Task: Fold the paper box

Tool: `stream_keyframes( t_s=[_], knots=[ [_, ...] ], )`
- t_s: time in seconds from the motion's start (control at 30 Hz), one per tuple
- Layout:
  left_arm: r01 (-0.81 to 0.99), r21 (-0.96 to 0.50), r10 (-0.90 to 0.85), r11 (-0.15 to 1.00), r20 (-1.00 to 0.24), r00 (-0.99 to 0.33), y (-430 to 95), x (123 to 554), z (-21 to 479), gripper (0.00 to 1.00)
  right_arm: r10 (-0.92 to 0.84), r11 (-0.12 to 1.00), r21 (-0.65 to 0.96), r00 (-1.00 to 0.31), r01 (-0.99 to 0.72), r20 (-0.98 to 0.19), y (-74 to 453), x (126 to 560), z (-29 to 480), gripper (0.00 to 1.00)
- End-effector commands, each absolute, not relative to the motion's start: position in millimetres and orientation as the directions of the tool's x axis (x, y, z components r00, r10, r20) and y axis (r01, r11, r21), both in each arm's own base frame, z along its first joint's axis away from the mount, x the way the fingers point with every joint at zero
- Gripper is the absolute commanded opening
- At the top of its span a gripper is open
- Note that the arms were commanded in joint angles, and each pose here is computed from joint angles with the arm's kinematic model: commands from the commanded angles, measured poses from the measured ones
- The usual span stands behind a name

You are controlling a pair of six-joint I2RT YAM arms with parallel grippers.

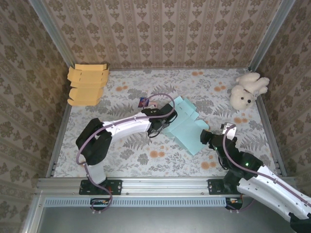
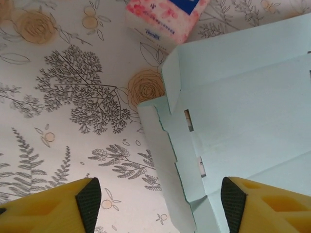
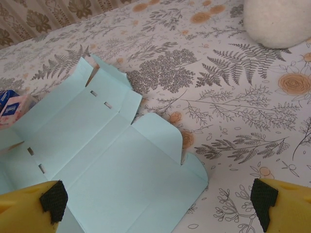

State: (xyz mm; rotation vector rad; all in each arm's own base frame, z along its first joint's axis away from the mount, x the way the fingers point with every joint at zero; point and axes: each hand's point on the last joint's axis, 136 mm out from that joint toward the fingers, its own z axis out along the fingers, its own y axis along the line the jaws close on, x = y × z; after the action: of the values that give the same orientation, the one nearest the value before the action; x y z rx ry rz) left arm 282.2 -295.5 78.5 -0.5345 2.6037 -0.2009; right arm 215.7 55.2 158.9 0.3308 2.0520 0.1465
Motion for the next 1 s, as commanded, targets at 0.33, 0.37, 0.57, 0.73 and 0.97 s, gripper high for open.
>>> stream_keyframes(
  t_s=[0.33, 0.37, 0.57, 0.73, 0.97],
  knots=[
    [-0.368, -0.261, -0.442, 0.892, -0.341, -0.83, -308.5, 288.5, 62.6, 0.54, 0.302, 0.953, 0.266, -0.442, 0.143, -0.844, 61.0, 218.3, 161.2, 1.0],
    [-0.369, -0.262, -0.443, 0.892, -0.336, -0.831, -309.2, 288.6, 61.4, 0.54, 0.303, 0.953, 0.267, -0.443, 0.142, -0.844, 61.2, 218.3, 161.2, 1.0],
    [-0.374, -0.262, -0.445, 0.89, -0.32, -0.836, -310.8, 289.4, 54.8, 0.46, 0.303, 0.953, 0.268, -0.444, 0.14, -0.843, 61.7, 218.3, 160.8, 1.0],
    [-0.379, -0.261, -0.449, 0.888, -0.308, -0.839, -310.9, 289.6, 50.2, 0.35, 0.302, 0.953, 0.268, -0.445, 0.14, -0.843, 61.9, 218.3, 160.2, 1.0],
    [-0.378, -0.263, -0.448, 0.888, -0.305, -0.84, -311.1, 289.9, 49.1, 0.21, 0.302, 0.953, 0.268, -0.445, 0.14, -0.843, 61.8, 218.3, 160.2, 1.0]
  ],
)
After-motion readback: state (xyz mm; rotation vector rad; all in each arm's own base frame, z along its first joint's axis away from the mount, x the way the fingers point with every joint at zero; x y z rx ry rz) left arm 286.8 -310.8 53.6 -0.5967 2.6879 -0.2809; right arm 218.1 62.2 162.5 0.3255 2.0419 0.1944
